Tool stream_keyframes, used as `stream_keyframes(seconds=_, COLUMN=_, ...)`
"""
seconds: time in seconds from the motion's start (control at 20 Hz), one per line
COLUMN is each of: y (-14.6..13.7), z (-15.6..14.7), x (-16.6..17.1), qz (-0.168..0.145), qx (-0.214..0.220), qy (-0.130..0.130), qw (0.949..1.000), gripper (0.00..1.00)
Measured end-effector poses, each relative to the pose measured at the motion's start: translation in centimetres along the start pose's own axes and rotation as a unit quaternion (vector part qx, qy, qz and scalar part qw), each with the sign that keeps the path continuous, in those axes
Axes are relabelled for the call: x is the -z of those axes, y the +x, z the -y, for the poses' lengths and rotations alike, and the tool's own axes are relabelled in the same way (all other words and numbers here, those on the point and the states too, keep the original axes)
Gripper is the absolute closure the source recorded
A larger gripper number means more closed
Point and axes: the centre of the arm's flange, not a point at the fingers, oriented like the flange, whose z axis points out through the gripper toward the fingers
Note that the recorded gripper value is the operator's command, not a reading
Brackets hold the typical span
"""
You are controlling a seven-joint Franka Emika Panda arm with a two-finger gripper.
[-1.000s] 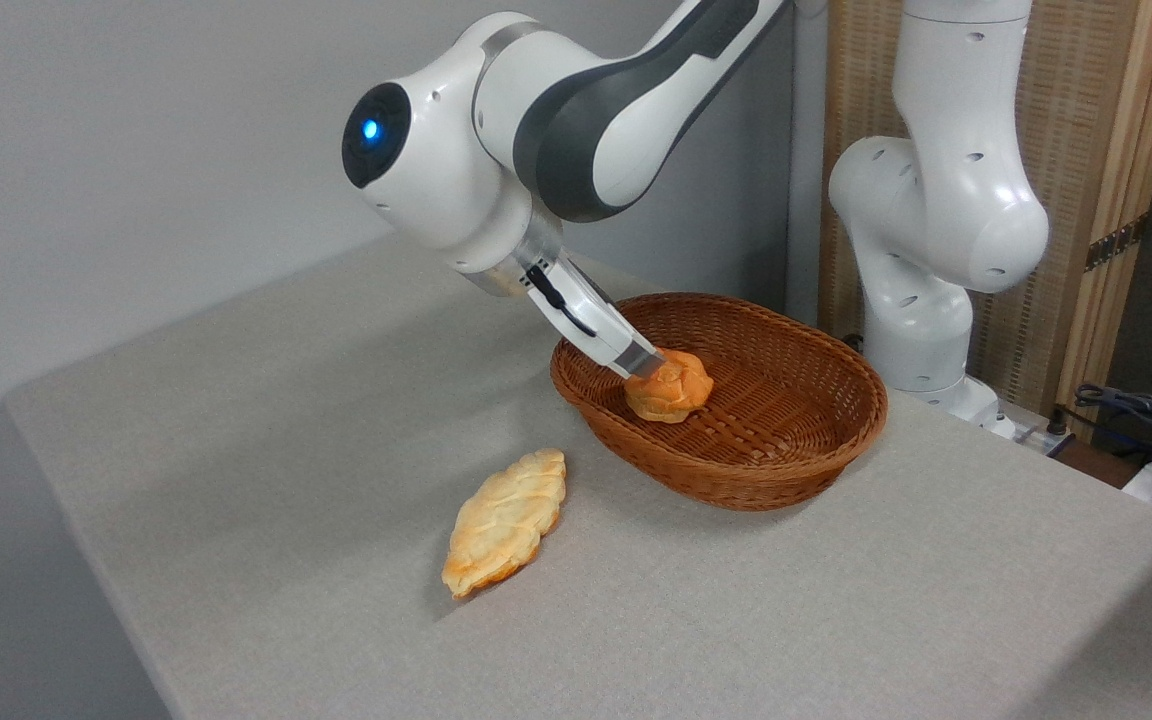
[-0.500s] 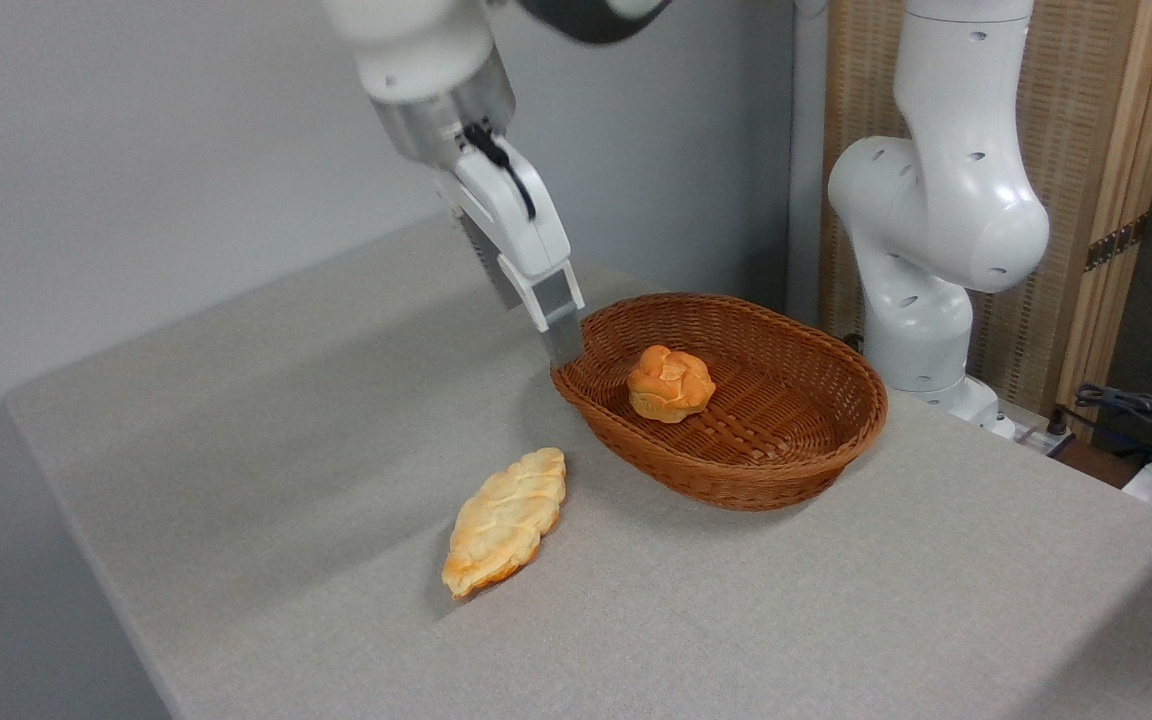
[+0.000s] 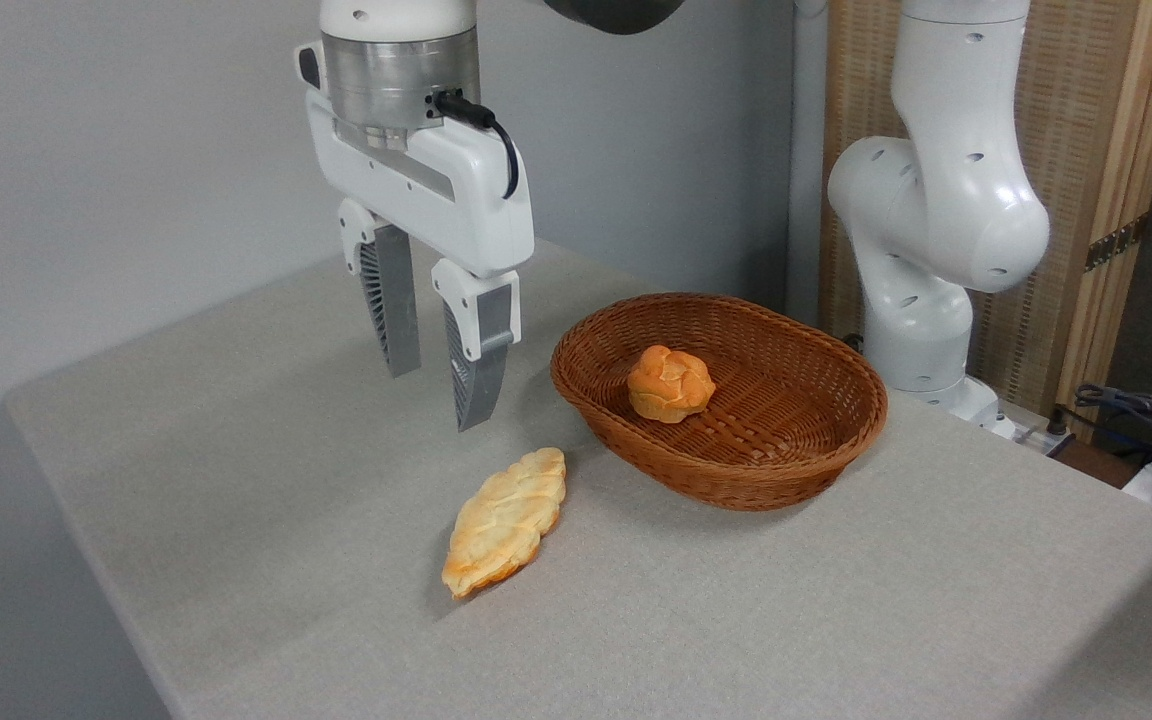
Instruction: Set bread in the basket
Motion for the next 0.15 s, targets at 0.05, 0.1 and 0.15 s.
stream_keyframes(seconds=0.05, y=-0.05, z=0.15, x=-0.07, qz=0.0, qx=0.009, qy=0.0, qw=1.0, gripper=0.0)
stream_keyframes(seconds=0.1, y=-0.13, z=0.25, x=-0.08, qz=0.0, qx=0.016, qy=0.001, qw=0.9999, gripper=0.0)
stream_keyframes(seconds=0.15, y=-0.21, z=0.34, x=-0.05, qz=0.0, qx=0.022, qy=0.001, qw=0.9997, gripper=0.0)
